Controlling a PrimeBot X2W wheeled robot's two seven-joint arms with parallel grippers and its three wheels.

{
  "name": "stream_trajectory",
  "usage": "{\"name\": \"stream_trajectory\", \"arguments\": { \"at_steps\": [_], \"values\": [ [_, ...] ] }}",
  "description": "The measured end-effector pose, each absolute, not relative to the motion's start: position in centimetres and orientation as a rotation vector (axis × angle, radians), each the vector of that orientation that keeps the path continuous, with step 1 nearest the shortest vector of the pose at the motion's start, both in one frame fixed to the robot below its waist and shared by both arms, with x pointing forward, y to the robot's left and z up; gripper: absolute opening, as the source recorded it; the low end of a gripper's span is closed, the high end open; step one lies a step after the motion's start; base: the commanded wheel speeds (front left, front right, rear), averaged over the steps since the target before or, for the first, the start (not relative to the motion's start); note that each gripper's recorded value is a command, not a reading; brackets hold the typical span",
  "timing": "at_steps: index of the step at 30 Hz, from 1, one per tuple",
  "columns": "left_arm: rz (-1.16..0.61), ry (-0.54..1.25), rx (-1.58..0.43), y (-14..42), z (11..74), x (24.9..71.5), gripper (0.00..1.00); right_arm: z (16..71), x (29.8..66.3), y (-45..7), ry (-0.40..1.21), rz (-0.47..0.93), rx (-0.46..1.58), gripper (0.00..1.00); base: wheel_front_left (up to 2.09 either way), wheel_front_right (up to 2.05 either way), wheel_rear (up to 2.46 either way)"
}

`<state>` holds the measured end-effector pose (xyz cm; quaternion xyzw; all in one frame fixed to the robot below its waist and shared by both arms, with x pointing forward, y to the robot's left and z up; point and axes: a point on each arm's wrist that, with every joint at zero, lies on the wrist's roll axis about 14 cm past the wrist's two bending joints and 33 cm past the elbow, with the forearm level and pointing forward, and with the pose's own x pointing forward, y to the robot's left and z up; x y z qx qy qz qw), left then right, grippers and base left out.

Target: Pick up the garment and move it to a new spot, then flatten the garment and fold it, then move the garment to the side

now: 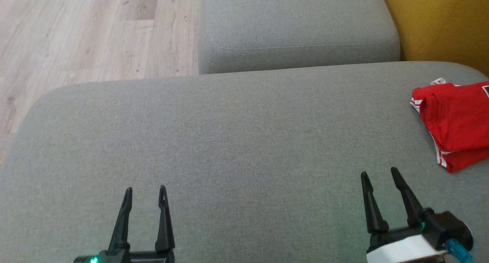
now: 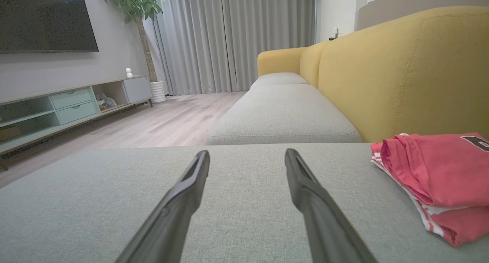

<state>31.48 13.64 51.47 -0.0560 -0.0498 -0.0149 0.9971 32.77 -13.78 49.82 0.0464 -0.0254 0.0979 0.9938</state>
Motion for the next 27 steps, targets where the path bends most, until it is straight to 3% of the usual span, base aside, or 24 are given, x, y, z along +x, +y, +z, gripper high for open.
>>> {"name": "stream_trajectory", "arguments": {
  "at_steps": [14, 15, 21, 27],
  "values": [
    [-0.005, -0.096, -0.087, 14.4, 51.2, 31.0, 1.00, 49.8, 32.2, -13.4, -0.051, 0.195, 0.101, 1.00, 0.00, 0.00, 0.00],
    [-0.003, -0.094, -0.080, 14.5, 51.1, 31.0, 0.00, 49.7, 32.2, -13.4, -0.049, 0.196, 0.101, 0.00, 0.00, 0.00, 0.00],
    [0.005, 0.022, -0.084, 14.6, 47.6, 29.8, 0.00, 46.1, 30.7, -13.6, 0.070, 0.182, 0.117, 0.00, 0.00, 0.00, 0.00],
    [0.016, 0.051, -0.156, 14.8, 47.1, 29.8, 0.00, 45.9, 30.8, -13.9, 0.082, 0.159, 0.190, 0.00, 0.00, 0.00, 0.00]
  ]
}}
